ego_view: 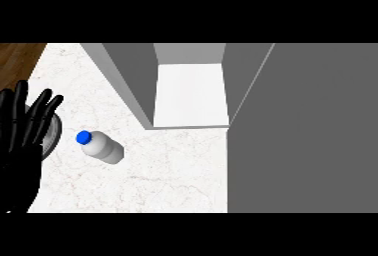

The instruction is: Pick up the bottled water, place it into the cabinet and close the cabinet

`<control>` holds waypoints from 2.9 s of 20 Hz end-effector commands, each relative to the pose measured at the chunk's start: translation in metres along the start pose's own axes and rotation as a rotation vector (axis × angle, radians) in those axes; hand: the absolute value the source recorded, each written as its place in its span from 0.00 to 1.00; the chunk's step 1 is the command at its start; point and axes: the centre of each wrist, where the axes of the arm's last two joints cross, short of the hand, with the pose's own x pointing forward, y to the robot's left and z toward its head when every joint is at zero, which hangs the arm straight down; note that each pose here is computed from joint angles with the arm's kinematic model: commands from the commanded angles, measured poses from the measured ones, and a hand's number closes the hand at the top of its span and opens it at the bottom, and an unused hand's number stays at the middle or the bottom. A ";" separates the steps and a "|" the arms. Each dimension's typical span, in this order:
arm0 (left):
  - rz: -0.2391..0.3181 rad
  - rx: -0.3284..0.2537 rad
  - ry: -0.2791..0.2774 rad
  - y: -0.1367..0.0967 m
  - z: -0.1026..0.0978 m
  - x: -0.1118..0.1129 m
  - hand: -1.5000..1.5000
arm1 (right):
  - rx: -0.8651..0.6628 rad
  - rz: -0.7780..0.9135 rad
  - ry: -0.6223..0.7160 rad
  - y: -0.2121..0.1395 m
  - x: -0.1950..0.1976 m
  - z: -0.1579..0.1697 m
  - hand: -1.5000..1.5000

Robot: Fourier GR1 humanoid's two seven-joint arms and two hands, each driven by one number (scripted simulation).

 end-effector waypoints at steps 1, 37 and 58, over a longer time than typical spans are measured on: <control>0.075 -0.053 0.010 0.019 -0.005 -0.015 0.00 | -0.026 0.014 0.033 -0.002 0.001 0.007 0.00; 0.289 -0.318 0.562 0.100 -0.005 -0.126 0.00 | 0.250 -0.232 0.178 0.017 0.107 0.122 0.00; 0.429 -0.335 0.653 0.079 0.062 -0.241 0.00 | 0.282 -0.219 0.167 0.014 0.107 0.133 0.00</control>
